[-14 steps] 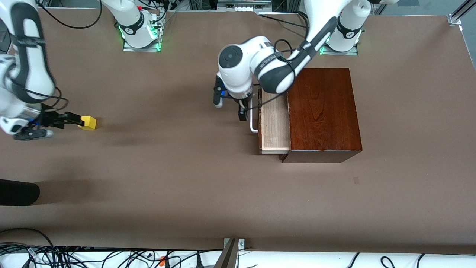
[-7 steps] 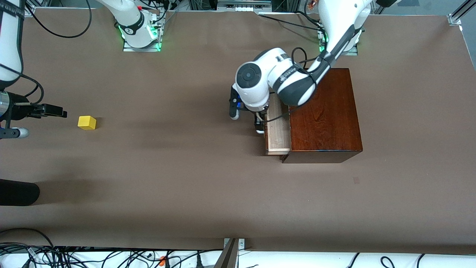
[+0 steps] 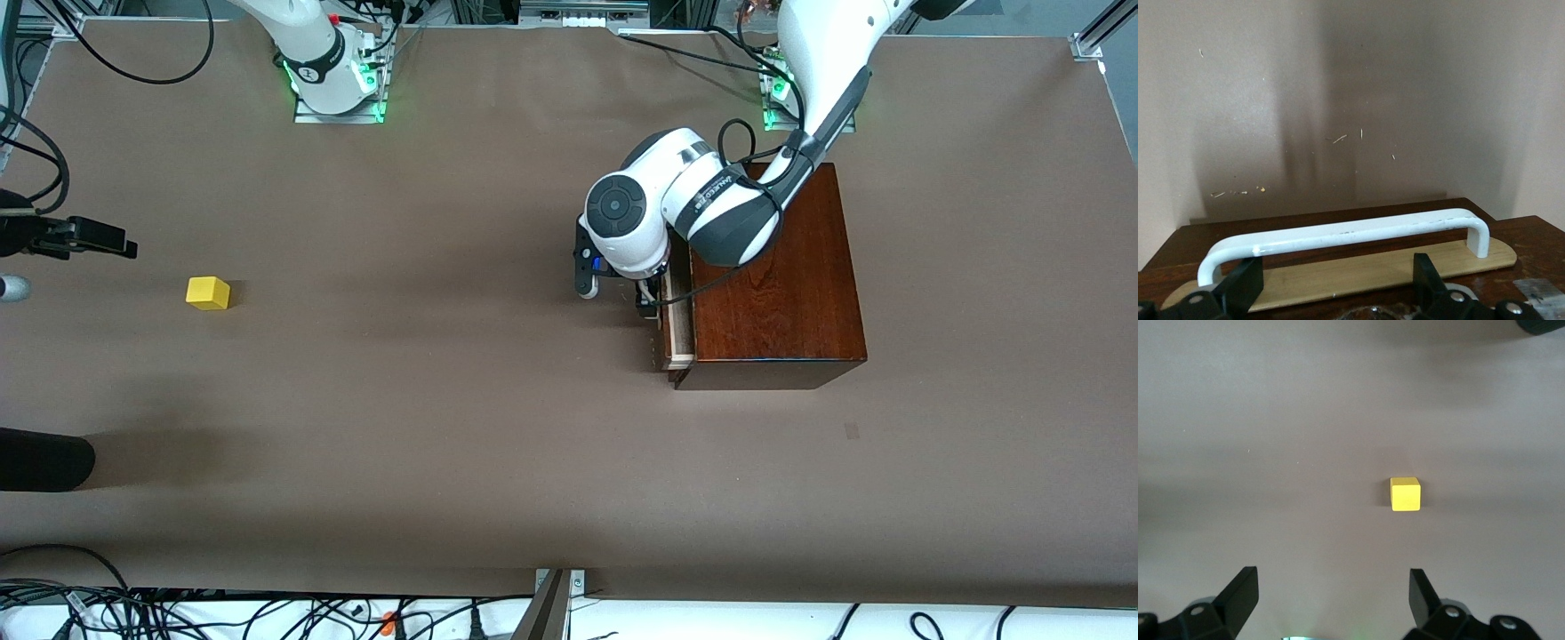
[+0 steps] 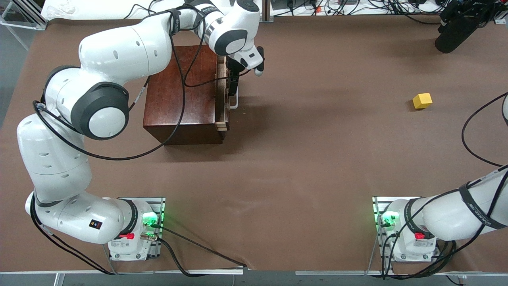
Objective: Open drawer, take yellow block, close drawer
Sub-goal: 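Push the drawer shut with the left gripper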
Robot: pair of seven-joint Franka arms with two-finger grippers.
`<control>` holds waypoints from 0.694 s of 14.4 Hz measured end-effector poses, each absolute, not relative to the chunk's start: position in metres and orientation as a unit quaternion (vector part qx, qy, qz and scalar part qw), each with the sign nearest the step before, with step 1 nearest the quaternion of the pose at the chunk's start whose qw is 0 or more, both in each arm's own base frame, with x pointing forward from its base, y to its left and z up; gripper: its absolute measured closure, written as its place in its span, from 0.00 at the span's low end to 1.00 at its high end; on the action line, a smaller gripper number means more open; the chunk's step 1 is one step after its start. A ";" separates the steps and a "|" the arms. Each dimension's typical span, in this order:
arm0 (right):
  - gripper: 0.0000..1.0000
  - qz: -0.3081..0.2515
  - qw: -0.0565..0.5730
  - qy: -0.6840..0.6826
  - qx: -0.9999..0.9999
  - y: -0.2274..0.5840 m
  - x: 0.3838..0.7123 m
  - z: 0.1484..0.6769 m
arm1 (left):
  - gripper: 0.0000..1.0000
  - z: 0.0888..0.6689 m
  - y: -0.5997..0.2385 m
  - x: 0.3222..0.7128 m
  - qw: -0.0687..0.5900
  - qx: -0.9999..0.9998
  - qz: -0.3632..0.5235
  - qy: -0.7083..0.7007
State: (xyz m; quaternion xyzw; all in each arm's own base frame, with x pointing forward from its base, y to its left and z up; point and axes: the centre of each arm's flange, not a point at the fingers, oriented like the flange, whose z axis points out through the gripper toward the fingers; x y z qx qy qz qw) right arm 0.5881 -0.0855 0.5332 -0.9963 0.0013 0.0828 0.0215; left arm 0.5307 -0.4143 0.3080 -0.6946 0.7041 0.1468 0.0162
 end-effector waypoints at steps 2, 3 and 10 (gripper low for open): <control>0.00 0.078 0.004 0.009 -0.997 -0.060 0.582 0.551 | 0.00 0.307 -0.409 0.532 0.017 -0.695 0.156 0.702; 0.00 0.074 0.000 0.012 -0.997 -0.043 0.578 0.561 | 0.00 0.307 -0.405 0.533 0.017 -0.696 0.161 0.700; 0.00 0.055 0.002 0.053 -0.997 -0.016 0.558 0.593 | 0.00 0.305 -0.391 0.536 0.030 -0.695 0.187 0.693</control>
